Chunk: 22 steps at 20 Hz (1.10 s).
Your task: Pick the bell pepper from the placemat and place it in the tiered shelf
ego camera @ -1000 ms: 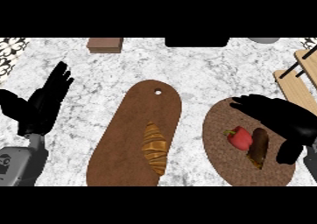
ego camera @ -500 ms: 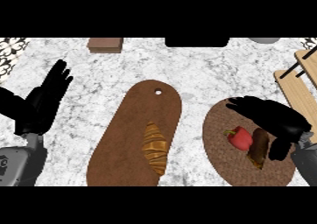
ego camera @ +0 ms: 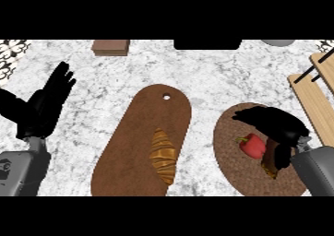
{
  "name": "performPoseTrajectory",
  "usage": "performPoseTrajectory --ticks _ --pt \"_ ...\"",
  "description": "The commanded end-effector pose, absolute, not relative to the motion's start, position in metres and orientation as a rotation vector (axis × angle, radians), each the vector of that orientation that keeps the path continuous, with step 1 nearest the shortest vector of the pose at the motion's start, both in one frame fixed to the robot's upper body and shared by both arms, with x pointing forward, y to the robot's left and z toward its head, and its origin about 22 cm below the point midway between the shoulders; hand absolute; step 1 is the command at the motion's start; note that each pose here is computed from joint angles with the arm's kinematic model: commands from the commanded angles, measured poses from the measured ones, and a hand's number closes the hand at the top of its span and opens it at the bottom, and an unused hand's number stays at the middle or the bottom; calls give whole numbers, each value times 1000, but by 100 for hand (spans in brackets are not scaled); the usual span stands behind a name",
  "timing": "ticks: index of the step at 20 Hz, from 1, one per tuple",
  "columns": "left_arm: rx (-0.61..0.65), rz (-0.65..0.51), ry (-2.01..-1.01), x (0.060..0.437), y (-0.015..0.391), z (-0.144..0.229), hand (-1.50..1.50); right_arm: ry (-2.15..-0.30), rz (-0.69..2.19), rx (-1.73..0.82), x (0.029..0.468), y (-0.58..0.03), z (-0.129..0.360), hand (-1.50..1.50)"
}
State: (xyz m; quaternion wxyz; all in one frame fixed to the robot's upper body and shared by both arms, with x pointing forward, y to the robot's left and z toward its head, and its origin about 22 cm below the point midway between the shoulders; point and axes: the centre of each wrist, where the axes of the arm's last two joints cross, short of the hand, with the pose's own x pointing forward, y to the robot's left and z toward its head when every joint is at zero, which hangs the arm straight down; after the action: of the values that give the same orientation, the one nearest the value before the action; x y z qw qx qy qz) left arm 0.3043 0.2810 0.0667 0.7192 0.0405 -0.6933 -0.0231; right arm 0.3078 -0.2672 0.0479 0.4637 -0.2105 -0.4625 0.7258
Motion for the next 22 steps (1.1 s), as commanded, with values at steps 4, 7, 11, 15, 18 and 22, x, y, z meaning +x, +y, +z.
performPoseTrajectory --ticks 4,7,11,15,18,22 --pt "80 -36 -1532 317 270 63 0 -1137 1842 -497 315 -268 12 150" --pt "77 -29 -1525 306 277 76 0 -1230 1887 -536 316 -268 8 150" --pt "103 -27 -1530 306 282 70 0 -1213 1650 -601 298 -201 19 150" --pt "122 -22 -1515 293 291 59 0 -985 1368 -652 265 -169 -16 150" --pt "136 -35 -1528 301 286 72 0 -1026 1246 -747 250 -143 1 150" --pt "94 -68 -1534 299 280 70 0 -1098 1101 -768 230 -110 27 150"
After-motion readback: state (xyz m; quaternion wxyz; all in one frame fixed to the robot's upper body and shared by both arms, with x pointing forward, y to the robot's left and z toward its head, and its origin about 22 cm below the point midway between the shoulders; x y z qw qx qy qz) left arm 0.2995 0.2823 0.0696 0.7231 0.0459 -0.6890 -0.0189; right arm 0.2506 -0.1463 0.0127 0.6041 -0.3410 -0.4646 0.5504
